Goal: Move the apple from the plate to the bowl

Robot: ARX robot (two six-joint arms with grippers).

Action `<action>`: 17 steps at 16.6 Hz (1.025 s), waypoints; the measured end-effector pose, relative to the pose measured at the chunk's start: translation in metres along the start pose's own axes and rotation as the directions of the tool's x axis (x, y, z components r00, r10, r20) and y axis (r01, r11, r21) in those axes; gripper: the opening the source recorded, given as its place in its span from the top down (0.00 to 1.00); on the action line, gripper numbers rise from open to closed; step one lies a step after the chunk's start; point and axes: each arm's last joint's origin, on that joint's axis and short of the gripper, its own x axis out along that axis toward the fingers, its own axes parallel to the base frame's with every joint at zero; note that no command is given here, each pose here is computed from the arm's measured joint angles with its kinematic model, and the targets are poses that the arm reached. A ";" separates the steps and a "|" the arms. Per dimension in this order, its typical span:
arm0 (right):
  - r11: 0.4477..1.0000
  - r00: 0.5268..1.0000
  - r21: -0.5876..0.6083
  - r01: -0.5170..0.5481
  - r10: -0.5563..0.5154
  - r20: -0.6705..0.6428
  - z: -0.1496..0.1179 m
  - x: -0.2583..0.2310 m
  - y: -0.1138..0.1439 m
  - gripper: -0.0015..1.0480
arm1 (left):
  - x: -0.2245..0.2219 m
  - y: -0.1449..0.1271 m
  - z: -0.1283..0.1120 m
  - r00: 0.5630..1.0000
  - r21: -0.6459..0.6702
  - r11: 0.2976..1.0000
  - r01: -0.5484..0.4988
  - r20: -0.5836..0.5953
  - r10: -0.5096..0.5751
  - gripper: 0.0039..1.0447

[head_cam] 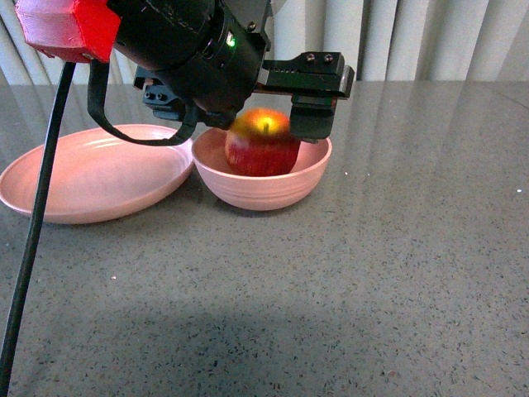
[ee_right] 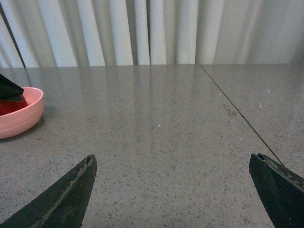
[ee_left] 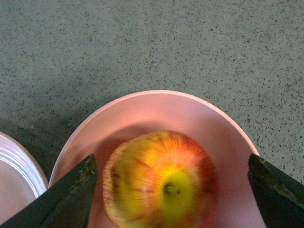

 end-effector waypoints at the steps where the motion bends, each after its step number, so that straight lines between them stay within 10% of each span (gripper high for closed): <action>1: 1.000 1.000 0.000 0.000 0.000 0.000 0.000 0.000 0.000 0.06 | 0.000 0.001 0.000 1.000 0.000 1.000 -0.003 0.002 0.003 0.04; 9: 1.000 1.000 0.000 0.000 0.000 0.000 0.000 0.000 0.000 0.06 | -0.035 0.008 0.027 0.989 -0.028 0.999 0.016 0.146 -0.012 0.06; 17: 1.000 1.000 0.000 0.000 0.000 0.000 0.000 0.000 0.000 0.06 | -0.188 0.084 0.031 0.851 -0.222 0.964 -0.145 0.468 0.236 0.09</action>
